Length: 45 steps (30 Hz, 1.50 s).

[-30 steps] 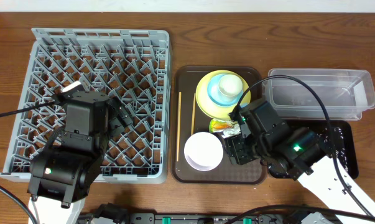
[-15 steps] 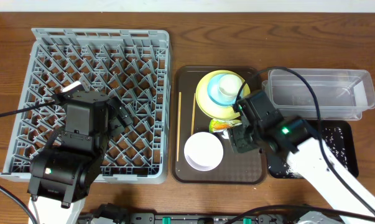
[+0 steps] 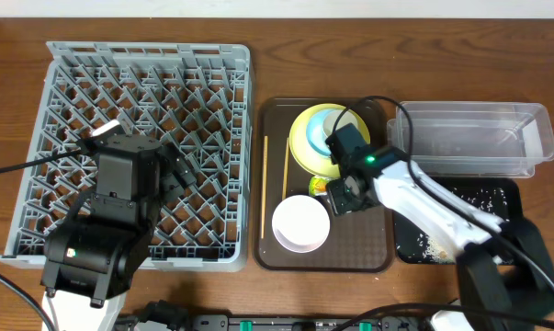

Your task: Sort waste into correct bins and load items into the dishwasher

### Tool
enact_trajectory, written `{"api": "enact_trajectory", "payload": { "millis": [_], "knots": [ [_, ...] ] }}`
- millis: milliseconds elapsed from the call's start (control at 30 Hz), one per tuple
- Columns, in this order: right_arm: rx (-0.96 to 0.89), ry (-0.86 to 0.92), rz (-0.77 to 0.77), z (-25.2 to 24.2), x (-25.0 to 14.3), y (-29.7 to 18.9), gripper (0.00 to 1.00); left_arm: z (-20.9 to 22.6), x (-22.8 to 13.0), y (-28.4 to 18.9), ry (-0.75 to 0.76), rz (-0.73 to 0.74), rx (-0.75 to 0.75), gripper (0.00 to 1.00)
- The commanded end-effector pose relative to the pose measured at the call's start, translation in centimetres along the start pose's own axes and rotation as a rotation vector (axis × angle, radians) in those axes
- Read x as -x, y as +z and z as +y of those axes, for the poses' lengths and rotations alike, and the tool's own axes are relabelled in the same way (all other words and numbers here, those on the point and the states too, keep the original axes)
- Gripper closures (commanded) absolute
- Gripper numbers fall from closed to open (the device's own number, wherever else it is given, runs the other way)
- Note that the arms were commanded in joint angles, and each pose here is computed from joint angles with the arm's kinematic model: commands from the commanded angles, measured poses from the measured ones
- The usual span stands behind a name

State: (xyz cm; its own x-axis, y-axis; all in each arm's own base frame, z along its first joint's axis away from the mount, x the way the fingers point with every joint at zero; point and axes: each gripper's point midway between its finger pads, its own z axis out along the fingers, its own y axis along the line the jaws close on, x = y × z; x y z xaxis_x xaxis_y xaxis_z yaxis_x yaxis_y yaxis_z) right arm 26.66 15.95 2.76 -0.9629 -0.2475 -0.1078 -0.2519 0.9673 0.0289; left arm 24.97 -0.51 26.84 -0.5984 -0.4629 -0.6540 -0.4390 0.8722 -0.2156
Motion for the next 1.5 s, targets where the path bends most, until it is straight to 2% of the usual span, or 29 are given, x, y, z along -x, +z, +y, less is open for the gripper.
{"api": "enact_trajectory", "payload": {
  "millis": [0, 167, 400, 600, 767, 867, 967, 1100, 1267, 1333, 1367, 1400, 1433, 1467],
  "knots": [
    [0.021, 0.041, 0.054, 0.6, -0.2, 1.9, 0.42, 0.0, 0.4, -0.3, -0.005, -0.01, -0.001, 0.05],
    [0.001, 0.051, 0.108, 0.4, -0.8, 4.1, 0.47, 0.0, 0.4, -0.3, -0.005, -0.01, -0.001, 0.05],
    [-0.002, 0.063, 0.127, 0.3, -1.2, 4.3, 0.98, 0.0, 0.4, -0.3, -0.005, -0.01, -0.001, 0.05],
    [-0.004, 0.063, 0.132, 0.3, -1.2, 0.1, 0.99, 0.0, 0.4, -0.3, -0.005, -0.01, -0.001, 0.05],
    [0.021, 0.053, -0.049, 0.4, 1.7, -6.1, 0.99, 0.0, 0.4, -0.3, -0.005, -0.01, -0.001, 0.05],
    [-0.101, 0.096, -0.204, -2.6, 3.6, -9.4, 0.99, 0.0, 0.4, -0.3, -0.005, -0.01, -0.001, 0.05],
    [-0.249, 0.219, -0.304, -7.1, 4.3, -11.7, 0.99, 0.0, 0.4, -0.3, -0.005, -0.01, -0.001, 0.05],
    [-0.347, 0.348, -0.321, -12.2, 4.3, -12.5, 0.99, 0.0, 0.4, -0.3, -0.005, -0.01, -0.001, 0.05],
    [-0.387, 0.526, -0.307, -18.2, 3.9, -11.1, 0.99, 0.0, 0.4, -0.3, -0.005, -0.01, -0.001, 0.05],
    [-0.374, 0.605, -0.306, -20.6, 4.1, -9.6, 0.98, 0.0, 0.4, -0.3, -0.005, -0.01, -0.001, 0.05],
    [-0.367, 0.629, -0.299, -21.3, 4.1, -9.1, 0.93, 0.0, 0.4, -0.3, -0.005, -0.01, -0.001, 0.05],
    [-0.366, 0.648, -0.289, -22.0, 3.9, -8.7, 0.82, 0.0, 0.4, -0.3, -0.005, -0.01, -0.001, 0.05],
    [-0.367, 0.665, -0.278, -22.6, 3.7, -8.3, 0.52, 0.0, 0.4, -0.3, -0.005, -0.01, -0.001, 0.05],
    [-0.369, 0.683, -0.267, -23.1, 3.4, -8.0, 0.35, 0.0, 0.4, -0.3, -0.005, -0.01, -0.001, 0.05]
  ]
}}
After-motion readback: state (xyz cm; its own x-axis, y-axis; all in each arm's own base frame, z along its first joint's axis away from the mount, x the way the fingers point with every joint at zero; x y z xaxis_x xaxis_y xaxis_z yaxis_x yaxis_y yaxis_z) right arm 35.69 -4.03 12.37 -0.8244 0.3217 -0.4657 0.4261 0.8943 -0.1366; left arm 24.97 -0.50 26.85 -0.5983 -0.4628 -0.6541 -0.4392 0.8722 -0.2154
